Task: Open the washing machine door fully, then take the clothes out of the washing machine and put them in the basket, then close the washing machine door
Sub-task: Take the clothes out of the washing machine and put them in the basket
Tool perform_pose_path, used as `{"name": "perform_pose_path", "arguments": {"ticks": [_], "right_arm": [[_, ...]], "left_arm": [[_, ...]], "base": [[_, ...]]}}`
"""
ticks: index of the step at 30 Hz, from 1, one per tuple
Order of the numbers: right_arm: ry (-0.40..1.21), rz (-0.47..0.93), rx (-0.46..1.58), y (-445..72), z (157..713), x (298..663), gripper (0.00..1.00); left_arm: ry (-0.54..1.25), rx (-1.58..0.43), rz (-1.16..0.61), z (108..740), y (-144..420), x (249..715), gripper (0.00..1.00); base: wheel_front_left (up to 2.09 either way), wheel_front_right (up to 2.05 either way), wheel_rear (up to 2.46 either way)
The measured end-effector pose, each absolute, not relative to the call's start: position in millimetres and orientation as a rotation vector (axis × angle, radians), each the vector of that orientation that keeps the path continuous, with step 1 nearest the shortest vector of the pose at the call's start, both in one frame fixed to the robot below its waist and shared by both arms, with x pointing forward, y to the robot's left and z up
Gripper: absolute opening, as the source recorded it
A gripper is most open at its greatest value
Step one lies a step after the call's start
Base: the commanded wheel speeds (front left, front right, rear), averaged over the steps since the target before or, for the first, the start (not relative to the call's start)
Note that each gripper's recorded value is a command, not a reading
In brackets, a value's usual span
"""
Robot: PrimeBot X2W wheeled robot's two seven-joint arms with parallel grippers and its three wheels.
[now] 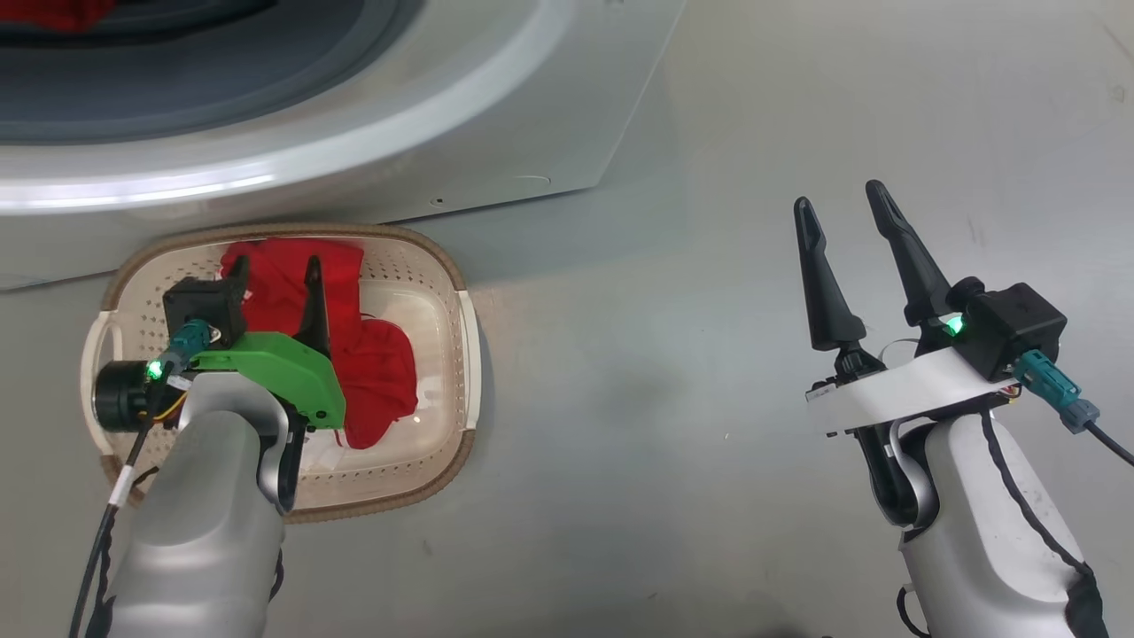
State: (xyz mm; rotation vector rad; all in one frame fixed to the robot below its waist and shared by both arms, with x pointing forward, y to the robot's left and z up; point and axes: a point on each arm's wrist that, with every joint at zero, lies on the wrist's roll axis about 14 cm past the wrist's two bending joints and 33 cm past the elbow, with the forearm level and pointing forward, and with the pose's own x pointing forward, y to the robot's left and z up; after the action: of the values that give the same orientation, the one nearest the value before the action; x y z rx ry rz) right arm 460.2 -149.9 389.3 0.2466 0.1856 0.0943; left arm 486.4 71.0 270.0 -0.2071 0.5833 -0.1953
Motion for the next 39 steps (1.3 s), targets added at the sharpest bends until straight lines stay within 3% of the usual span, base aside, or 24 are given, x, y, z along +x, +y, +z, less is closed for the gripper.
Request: {"name": "perform_pose_path", "arguments": {"ticks": [13, 25, 39], "right_arm": [[0.142, 0.089, 0.237, -150.2, 412.6, 449.2, 1.00], [0.081, 0.127, 0.225, -138.7, 443.5, 433.2, 1.00], [0.057, 0.132, 0.229, -134.5, 461.6, 394.5, 1.00]], "left_arm": [[0.255, -0.267, -0.171, 379.6, 84.0, 522.2, 1.00], [0.094, -0.257, -0.152, 445.2, 103.9, 485.9, 1.00], [0.074, -0.243, -0.115, 462.6, 118.6, 412.1, 1.00]], "base": [[0.00, 0.00, 0.00], [0.00, 0.00, 0.00], [0.00, 0.00, 0.00]]}}
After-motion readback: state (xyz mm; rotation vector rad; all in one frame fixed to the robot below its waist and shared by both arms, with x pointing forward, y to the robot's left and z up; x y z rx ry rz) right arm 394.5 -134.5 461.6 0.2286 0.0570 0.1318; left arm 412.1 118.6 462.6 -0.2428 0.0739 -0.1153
